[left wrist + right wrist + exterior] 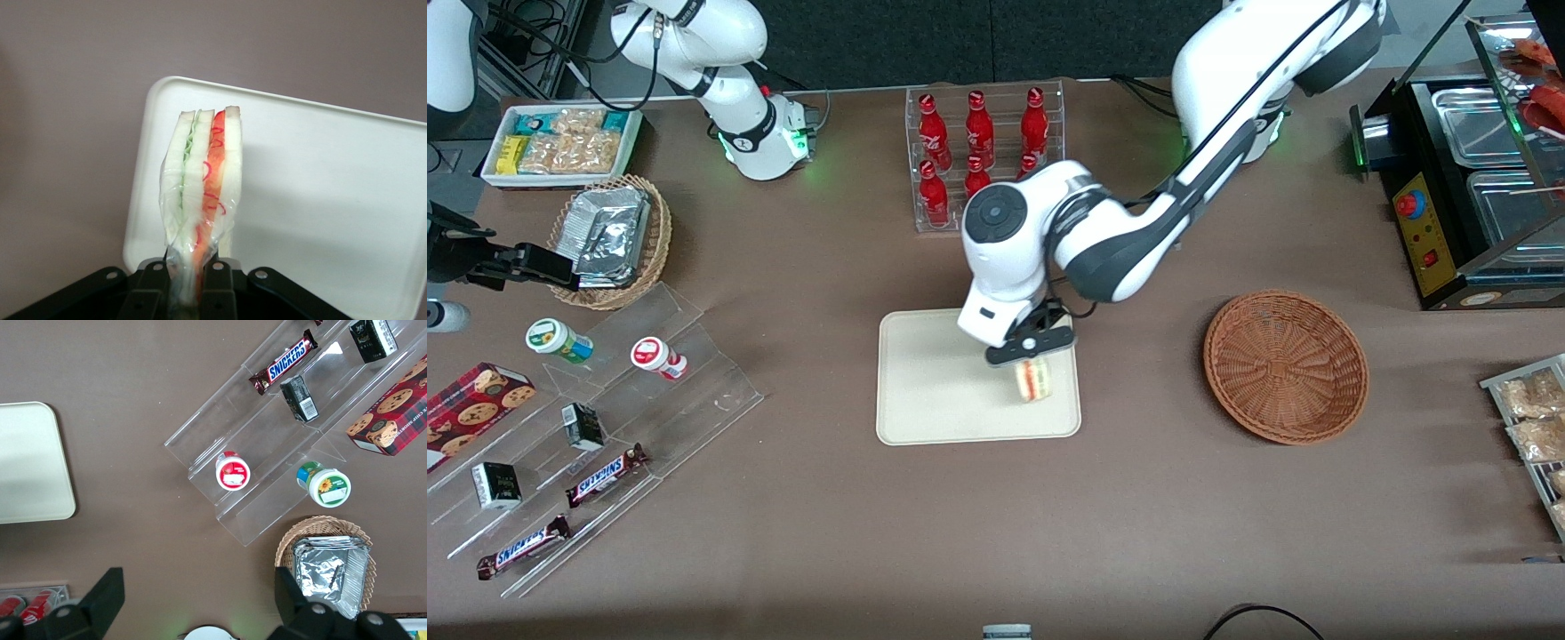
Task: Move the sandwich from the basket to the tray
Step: 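Lower the sandwich onto the tray and open the left gripper, then raise the left gripper away from the sandwich on the tray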
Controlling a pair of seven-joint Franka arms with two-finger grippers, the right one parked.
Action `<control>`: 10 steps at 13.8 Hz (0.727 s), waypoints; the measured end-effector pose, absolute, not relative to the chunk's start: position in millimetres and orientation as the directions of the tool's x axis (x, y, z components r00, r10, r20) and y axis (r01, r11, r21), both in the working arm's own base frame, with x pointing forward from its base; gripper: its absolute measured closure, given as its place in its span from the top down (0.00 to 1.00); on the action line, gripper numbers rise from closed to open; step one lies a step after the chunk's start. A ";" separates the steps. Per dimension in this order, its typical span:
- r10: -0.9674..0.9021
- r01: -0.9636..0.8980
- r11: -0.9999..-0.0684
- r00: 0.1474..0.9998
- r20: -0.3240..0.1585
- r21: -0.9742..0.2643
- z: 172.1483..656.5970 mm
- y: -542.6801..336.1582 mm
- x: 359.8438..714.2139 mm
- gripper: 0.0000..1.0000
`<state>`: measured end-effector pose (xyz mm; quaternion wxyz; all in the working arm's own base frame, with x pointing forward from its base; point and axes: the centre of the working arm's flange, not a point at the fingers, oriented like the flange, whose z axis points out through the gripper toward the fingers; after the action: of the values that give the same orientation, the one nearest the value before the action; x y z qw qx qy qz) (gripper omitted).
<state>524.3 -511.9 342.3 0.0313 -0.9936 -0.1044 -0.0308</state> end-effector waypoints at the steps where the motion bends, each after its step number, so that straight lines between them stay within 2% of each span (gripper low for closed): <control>1: 0.185 0.190 -0.980 0.979 0.083 -0.057 332.6 -517.7 522.9 0.15; 4: 0.125 0.129 -0.991 0.987 0.100 -0.027 304.5 -534.0 518.1 0.15; 7: 0.054 0.056 -0.998 0.996 0.072 -0.027 272.7 -536.4 518.5 0.15; 10: 0.010 0.012 -0.999 0.998 0.059 -0.034 263.6 -534.4 521.3 0.15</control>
<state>521.3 -534.4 263.6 0.0170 -0.9994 -0.0055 -0.0296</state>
